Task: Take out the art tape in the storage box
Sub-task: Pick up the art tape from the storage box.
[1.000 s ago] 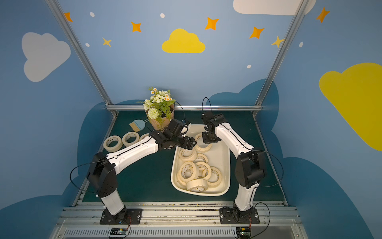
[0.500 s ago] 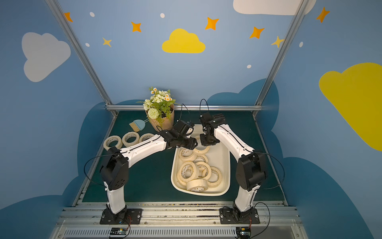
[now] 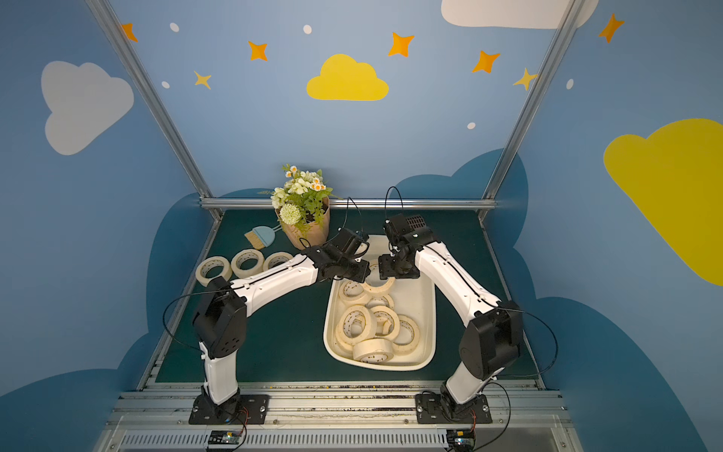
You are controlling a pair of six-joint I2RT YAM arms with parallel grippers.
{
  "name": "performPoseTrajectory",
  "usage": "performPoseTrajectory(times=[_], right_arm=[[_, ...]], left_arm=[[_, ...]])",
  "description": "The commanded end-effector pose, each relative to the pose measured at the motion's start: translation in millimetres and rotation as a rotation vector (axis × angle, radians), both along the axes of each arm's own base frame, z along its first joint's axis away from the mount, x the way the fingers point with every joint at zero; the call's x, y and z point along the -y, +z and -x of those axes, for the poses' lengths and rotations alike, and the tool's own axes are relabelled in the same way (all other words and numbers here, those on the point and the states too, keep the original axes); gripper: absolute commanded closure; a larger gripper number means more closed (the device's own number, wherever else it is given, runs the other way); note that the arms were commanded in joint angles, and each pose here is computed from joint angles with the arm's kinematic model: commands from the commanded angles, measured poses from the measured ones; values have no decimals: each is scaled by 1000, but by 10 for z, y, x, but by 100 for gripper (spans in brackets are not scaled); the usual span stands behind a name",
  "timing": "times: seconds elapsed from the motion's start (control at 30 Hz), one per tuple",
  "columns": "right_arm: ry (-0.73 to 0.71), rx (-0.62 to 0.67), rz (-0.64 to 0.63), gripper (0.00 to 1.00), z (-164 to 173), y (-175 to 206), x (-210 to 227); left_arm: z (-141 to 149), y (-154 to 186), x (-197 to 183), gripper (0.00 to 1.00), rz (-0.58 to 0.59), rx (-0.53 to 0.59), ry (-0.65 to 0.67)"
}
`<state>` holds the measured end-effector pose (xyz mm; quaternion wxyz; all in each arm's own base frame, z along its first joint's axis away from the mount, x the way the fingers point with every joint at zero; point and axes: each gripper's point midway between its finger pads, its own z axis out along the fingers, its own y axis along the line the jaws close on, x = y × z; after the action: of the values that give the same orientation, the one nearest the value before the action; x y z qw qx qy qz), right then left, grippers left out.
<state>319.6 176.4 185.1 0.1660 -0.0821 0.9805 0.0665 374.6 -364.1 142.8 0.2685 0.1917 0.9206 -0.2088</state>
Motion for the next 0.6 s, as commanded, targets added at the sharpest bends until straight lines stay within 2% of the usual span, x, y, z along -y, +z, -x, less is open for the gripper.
performPoseTrajectory(times=[0.0,0.13,0.27,0.47,0.57], right_arm=[[-5,45,-27,16,148,327,113],[-48,115,8,12,179,472,366],[-104,141,16,11,183,485,604],[-141,154,3,11,176,406,766],[-137,147,-4,11,161,367,759]], left_arm=[[-53,40,-143,96,-37,28,30],[-90,139,-446,96,-69,55,95],[-77,245,-1054,96,-99,67,225],[78,188,-2545,96,-181,42,591],[229,100,-3339,96,-210,44,847]])
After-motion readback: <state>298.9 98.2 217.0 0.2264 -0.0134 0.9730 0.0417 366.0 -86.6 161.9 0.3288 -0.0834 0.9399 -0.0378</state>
